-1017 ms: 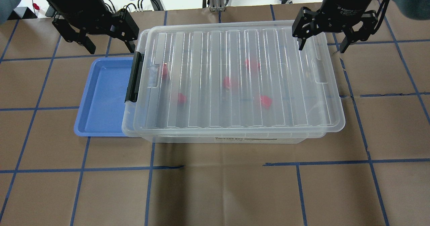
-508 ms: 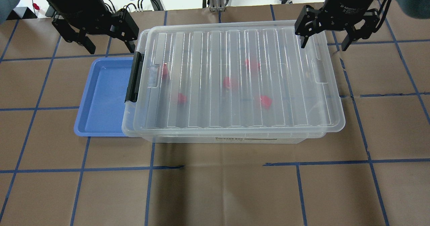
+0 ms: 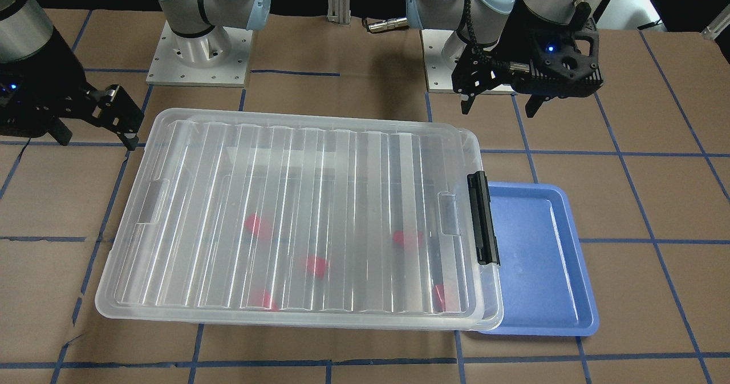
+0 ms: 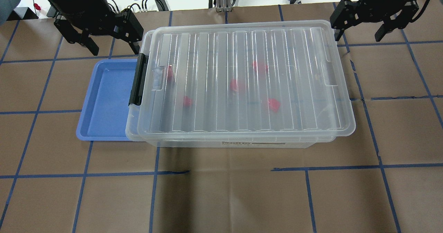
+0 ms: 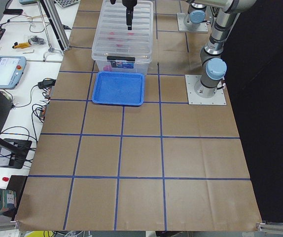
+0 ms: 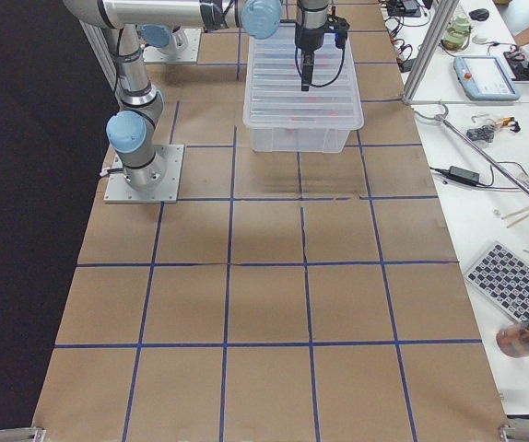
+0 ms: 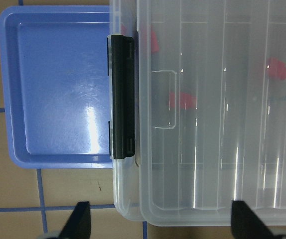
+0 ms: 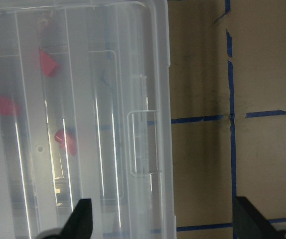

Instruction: Place red block in blue tray from box

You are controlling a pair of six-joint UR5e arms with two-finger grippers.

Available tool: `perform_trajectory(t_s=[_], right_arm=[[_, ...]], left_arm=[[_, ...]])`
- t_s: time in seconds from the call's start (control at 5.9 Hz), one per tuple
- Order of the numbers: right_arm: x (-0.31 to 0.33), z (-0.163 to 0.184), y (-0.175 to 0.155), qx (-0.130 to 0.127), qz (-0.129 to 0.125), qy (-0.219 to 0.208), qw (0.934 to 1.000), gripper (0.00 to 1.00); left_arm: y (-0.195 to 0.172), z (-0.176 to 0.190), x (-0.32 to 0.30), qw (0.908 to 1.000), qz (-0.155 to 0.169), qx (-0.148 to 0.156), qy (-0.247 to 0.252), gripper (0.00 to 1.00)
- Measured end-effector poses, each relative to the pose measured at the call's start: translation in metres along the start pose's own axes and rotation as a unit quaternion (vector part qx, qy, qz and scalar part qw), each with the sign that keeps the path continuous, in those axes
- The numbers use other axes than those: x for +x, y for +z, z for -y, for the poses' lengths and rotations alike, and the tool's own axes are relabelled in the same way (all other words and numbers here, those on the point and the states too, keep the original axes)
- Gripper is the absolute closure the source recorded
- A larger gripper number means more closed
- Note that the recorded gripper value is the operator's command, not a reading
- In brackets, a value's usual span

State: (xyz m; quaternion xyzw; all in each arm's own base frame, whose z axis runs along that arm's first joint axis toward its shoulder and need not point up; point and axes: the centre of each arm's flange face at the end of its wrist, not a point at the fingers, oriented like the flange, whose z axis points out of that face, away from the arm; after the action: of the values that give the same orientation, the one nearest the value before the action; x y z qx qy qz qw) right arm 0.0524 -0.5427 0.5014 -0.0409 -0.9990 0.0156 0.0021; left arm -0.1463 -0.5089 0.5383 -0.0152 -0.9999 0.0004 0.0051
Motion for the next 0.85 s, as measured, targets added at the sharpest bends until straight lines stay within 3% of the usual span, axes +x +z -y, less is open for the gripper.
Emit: perform_trajectory(t_s=[0.34,0.68,0.85], right_arm=[[0.017,0.017,0.026,-0.021,0.001,0.009,0.9997,0.02],[0.023,0.034,0.083,-0.046,0.003,0.007,0.9989,0.00],[0.027,0.031,0.118,-0.044,-0.002,0.001,0.9990,0.00]], left_arm=[[0.000,0.000,0.000,1.0000,0.000,0.000,0.000,0.02],[0.000,0.000,0.000,1.0000,0.000,0.000,0.000,0.02],[0.000,0.000,0.000,1.0000,0.000,0.000,0.000,0.02]])
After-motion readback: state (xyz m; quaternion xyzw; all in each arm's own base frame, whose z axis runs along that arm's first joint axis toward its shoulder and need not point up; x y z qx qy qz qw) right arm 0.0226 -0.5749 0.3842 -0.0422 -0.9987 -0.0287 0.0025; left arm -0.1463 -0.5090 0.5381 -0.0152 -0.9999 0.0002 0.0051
